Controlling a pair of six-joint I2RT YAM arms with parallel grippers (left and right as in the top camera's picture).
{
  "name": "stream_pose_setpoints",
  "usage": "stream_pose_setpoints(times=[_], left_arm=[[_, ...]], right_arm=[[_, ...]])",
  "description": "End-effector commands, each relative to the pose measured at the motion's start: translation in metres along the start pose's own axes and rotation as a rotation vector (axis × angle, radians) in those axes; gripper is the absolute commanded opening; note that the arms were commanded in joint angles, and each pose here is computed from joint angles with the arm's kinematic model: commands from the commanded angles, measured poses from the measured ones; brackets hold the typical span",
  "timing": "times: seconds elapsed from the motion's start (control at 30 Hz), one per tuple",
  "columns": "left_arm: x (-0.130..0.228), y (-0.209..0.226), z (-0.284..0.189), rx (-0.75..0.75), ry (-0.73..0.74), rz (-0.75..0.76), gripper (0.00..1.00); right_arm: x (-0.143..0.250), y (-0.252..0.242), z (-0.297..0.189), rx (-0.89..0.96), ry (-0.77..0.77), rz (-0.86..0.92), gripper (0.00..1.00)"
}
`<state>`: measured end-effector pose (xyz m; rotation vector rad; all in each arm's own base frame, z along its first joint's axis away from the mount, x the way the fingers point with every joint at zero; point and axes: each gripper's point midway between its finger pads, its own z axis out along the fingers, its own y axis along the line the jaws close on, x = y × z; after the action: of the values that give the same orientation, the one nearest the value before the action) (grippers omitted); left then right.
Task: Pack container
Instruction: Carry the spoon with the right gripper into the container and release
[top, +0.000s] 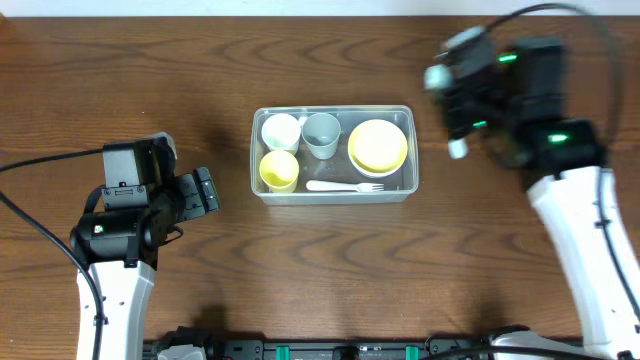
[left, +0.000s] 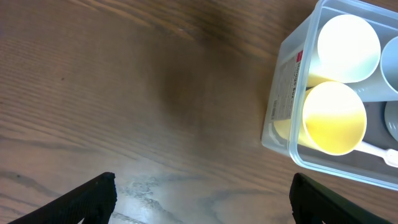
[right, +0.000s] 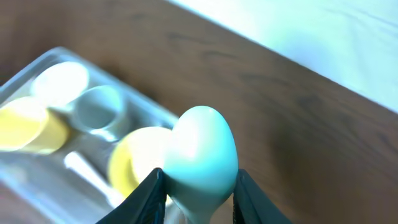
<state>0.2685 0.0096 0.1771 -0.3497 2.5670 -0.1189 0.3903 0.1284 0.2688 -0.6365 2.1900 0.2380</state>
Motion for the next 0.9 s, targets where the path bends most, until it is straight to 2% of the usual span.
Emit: stream_pose_setpoints(times=[0.0, 0.07, 0.17, 0.33, 0.5, 0.87], left_arm=[[0.006, 0.003, 0.004, -0.014, 0.019, 0.002, 0.89], [0.006, 0.003, 0.004, -0.014, 0.019, 0.002, 0.89], [0.006, 0.003, 0.004, -0.014, 0.019, 0.002, 0.89], [0.006, 0.003, 0.004, -0.015, 0.020, 0.002, 0.89], [0.006, 0.003, 0.004, -0.014, 0.019, 0.002, 0.89], [0.006, 0.003, 0.004, -0.015, 0.019, 0.002, 0.89]], right_arm=[[-0.006, 0.039, 0.013, -0.004, 0.028, -0.144, 0.09], [-0.004, 0.064, 0.025, -0.055, 0.041, -0.196, 0.08], [0.001, 0.093, 0.045, -0.112, 0.063, -0.279, 0.02], [0.015, 0.130, 0.078, -0.194, 0.097, -0.405, 0.01], [0.040, 0.159, 0.113, -0.275, 0.161, -0.459, 0.01], [0.103, 0.178, 0.155, -0.353, 0.345, -0.478, 0.01]])
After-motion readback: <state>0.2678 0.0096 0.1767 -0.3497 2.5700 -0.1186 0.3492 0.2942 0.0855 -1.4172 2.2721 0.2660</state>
